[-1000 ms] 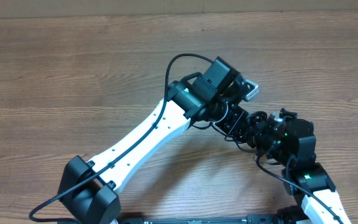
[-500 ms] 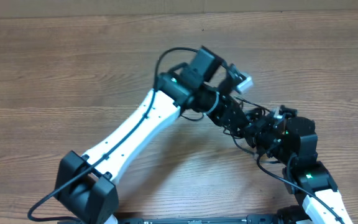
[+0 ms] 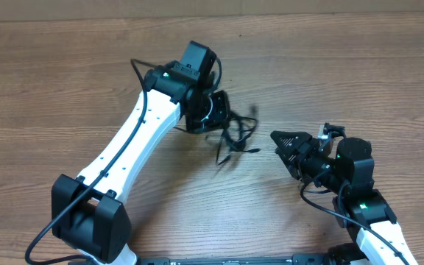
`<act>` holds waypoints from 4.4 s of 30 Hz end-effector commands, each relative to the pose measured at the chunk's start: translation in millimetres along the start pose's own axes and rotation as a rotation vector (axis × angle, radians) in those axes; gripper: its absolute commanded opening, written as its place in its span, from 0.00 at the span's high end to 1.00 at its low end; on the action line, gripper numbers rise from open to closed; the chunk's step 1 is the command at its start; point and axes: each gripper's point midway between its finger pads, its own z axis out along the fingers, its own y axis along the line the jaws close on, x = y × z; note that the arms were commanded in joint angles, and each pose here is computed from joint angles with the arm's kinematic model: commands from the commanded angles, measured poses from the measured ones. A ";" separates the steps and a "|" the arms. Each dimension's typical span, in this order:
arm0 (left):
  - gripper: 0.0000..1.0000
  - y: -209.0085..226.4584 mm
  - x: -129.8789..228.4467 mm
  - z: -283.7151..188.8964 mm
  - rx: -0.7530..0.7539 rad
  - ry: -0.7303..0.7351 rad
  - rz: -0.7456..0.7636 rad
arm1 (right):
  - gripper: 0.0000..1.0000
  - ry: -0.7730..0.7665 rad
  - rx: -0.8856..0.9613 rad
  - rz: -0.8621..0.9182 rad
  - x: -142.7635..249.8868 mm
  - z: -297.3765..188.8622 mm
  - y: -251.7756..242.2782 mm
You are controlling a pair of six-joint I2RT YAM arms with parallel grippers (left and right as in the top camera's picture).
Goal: Untangle cables
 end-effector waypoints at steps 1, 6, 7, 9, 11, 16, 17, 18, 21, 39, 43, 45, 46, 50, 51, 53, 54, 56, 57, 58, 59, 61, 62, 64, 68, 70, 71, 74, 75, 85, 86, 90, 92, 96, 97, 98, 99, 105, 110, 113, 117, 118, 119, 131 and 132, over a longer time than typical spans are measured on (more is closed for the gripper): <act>0.96 22.7 -6.7 -19.9 -0.136 -0.135 -0.395 | 0.36 0.009 -0.007 -0.010 2.1 0.0 0.6; 0.96 41.5 2.9 -22.9 -0.213 -0.158 -0.675 | 0.34 0.016 0.015 0.004 3.9 0.0 -5.0; 0.95 45.5 0.3 -24.2 -0.229 -0.184 -0.692 | 0.34 0.017 0.020 0.007 4.3 0.0 -6.3; 0.92 51.4 -4.9 -26.5 -0.253 -0.226 -0.693 | 0.33 0.021 0.031 0.014 5.3 -0.1 -9.2; 0.86 51.1 -6.1 -26.5 -0.251 -0.231 -0.690 | 0.33 0.019 0.043 0.020 5.3 -0.2 -12.1; 0.00 51.9 -7.4 -26.9 -0.255 -0.237 -0.672 | 0.29 0.006 0.098 0.049 4.9 -1.0 -25.5; 0.00 53.6 -9.0 -27.8 -0.264 -0.247 -0.655 | 0.28 0.008 0.104 0.053 5.5 -1.2 -27.0; 0.01 55.5 -10.5 -28.6 -0.274 -0.258 -0.641 | 0.28 0.010 0.110 0.057 6.1 -1.3 -28.5; 0.00 61.7 -15.6 -31.9 -0.307 -0.295 -0.602 | 0.26 0.012 0.127 0.067 7.1 -1.8 -32.7; 0.07 81.0 -12.8 -40.3 -0.439 -0.285 -0.380 | 0.10 -0.013 0.172 0.084 4.5 -3.4 -43.2; 0.18 93.9 9.0 -43.5 -0.484 -0.273 -0.647 | 0.06 -0.016 0.195 0.095 5.1 -4.3 -48.7; 0.16 102.1 20.0 -45.6 -0.519 -0.278 -0.785 | 0.03 -0.012 0.204 0.101 6.3 -4.8 -51.1; 0.11 106.2 25.4 -45.9 -0.536 -0.284 -0.857 | 0.02 -0.012 0.206 0.102 6.5 -4.8 -51.6; 0.00 115.4 30.8 -40.2 -0.556 -0.311 -0.981 | 0.02 -0.010 0.208 0.104 6.9 -5.0 -52.3; 0.00 118.9 24.7 -40.1 -0.564 -0.339 -0.943 | 0.02 -0.008 0.216 0.108 7.8 -5.3 -54.0; 0.01 124.9 7.1 -44.9 -0.590 -0.407 -0.797 | 0.01 -0.002 0.231 0.118 9.6 -6.2 -57.7; 0.00 127.5 -5.7 -49.3 -0.616 -0.442 -0.663 | 0.01 0.002 0.243 0.125 11.1 -6.9 -60.7; 0.00 129.9 -26.9 -58.0 -0.689 -0.467 -0.371 | 0.00 0.012 0.274 0.143 14.8 -9.0 -68.1; 0.00 130.0 -32.8 -60.6 -0.720 -0.457 -0.253 | 0.00 0.016 0.290 0.153 16.6 -10.1 -71.8; 0.00 130.0 -37.2 -62.8 -0.746 -0.448 -0.162 | 0.00 0.020 0.302 0.160 18.0 -10.9 -74.5; 0.00 130.7 -42.1 -66.1 -0.780 -0.439 -0.065 | 0.00 0.022 0.306 0.163 18.6 -11.2 -75.4; 0.00 135.6 -48.7 -76.1 -0.875 -0.415 0.109 | 0.00 0.013 0.311 0.162 17.1 -11.4 -76.6; 0.01 136.4 -46.7 -75.8 -0.885 -0.386 0.146 | 0.00 0.002 0.316 0.160 15.3 -11.7 -77.5; 0.00 135.0 -44.6 -71.2 -0.872 -0.347 0.193 | 0.00 -0.026 0.329 0.156 10.6 -12.4 -79.9; 0.04 126.3 -48.7 -41.5 -0.747 -0.205 0.459 | 0.00 -0.031 0.331 0.155 9.8 -12.6 -80.4; 0.23 123.8 -39.5 -20.5 -0.586 -0.056 0.668 | 0.00 -0.027 0.330 0.156 10.5 -12.5 -80.2; 0.19 127.9 -37.5 -16.7 -0.543 -0.022 0.699 | 0.00 -0.024 0.329 0.156 11.0 -12.4 -80.0; 0.18 159.3 -43.2 -22.5 -0.514 0.003 0.635 | 0.00 -0.023 0.332 0.158 11.3 -12.7 -80.7; 0.17 171.8 -46.0 -27.2 -0.517 0.002 0.596 | 0.00 -0.024 0.332 0.158 11.3 -12.7 -80.7; 0.08 163.5 -29.8 -6.4 -0.108 0.037 0.774 | 0.00 -0.089 0.360 0.147 0.4 -14.9 -85.9; 0.07 164.4 -28.3 -0.6 -0.107 0.038 0.781 | 0.00 -0.089 0.360 0.147 0.4 -14.9 -85.9; 0.07 173.2 -25.1 19.9 -0.142 0.035 0.792 | 0.00 -0.089 0.360 0.147 0.4 -14.9 -86.0; 0.07 185.0 -31.2 23.9 -0.214 0.014 0.737 | 0.00 -0.089 0.360 0.147 0.4 -14.9 -85.9; 0.15 209.3 -47.1 20.7 -0.371 -0.044 0.611 | 0.00 -0.089 0.360 0.147 0.3 -14.9 -85.9; 0.18 210.3 -48.1 20.3 -0.379 -0.049 0.600 | 0.00 -0.092 0.361 0.146 -0.1 -15.0 -86.1; 0.20 210.1 -48.1 20.5 -0.376 -0.050 0.596 | 0.00 -0.095 0.362 0.146 -0.7 -15.2 -86.4; 0.22 209.5 -48.5 20.6 -0.374 -0.053 0.592 | 0.00 -0.098 0.364 0.146 -1.1 -15.3 -86.6; 0.28 200.0 -44.0 25.3 -0.314 -0.049 0.585 | 0.00 -0.099 0.364 0.145 -1.3 -15.3 -86.7; 0.31 195.1 -36.7 32.5 -0.309 -0.029 0.606 | 0.00 -0.099 0.364 0.145 -1.3 -15.3 -86.7; 0.30 191.4 -32.2 38.2 -0.307 -0.020 0.625 | 0.00 -0.099 0.364 0.145 -1.3 -15.3 -86.7; 0.30 189.7 -27.5 46.1 -0.306 -0.015 0.644 | 0.00 -0.099 0.364 0.145 -1.3 -15.3 -86.7; 0.31 190.0 -26.6 48.0 -0.307 -0.015 0.648 | 0.00 -0.099 0.364 0.145 -1.2 -15.4 -86.8; 0.31 191.0 -25.9 49.5 -0.310 -0.015 0.650 | 0.00 -0.099 0.365 0.145 -1.2 -15.4 -86.8; 0.36 201.3 -27.5 50.0 -0.364 -0.019 0.649 | 0.00 -0.096 0.370 0.149 -0.2 -15.8 -88.2; 0.36 201.4 -26.9 50.5 -0.362 -0.017 0.649 | 0.00 -0.095 0.372 0.149 -0.1 -15.9 -88.5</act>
